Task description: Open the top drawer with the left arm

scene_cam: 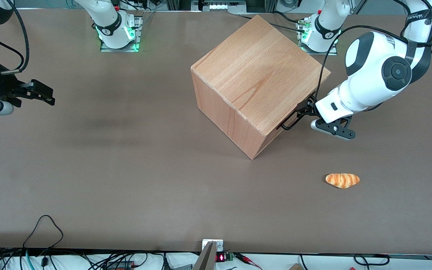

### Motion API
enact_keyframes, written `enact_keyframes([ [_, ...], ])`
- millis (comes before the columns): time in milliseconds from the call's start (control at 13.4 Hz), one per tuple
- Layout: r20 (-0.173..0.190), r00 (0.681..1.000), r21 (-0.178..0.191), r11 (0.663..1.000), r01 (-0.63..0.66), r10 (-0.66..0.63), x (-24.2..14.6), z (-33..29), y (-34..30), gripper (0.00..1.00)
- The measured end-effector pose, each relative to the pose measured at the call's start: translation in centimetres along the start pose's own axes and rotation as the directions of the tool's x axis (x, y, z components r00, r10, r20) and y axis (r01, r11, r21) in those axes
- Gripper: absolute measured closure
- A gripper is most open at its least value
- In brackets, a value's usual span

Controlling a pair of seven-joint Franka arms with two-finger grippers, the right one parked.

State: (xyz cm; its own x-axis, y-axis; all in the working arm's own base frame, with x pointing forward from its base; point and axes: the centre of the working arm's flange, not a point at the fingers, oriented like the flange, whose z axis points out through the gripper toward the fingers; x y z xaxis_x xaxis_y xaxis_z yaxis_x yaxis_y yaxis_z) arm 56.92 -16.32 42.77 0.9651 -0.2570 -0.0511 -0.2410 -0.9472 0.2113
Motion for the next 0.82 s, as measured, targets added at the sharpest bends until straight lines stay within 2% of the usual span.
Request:
enact_keyframes([
  [223,-0.002,0.998,-0.016,0.998,-0.059,0.059,0.0,0.1,0.0,0.00],
  [521,-0.026,0.985,-0.015,0.985,-0.170,0.170,0.2,0.1,-0.1,0.00],
  [819,-0.021,0.970,-0.014,0.970,-0.244,0.243,0.1,0.4,-1.5,0.00],
])
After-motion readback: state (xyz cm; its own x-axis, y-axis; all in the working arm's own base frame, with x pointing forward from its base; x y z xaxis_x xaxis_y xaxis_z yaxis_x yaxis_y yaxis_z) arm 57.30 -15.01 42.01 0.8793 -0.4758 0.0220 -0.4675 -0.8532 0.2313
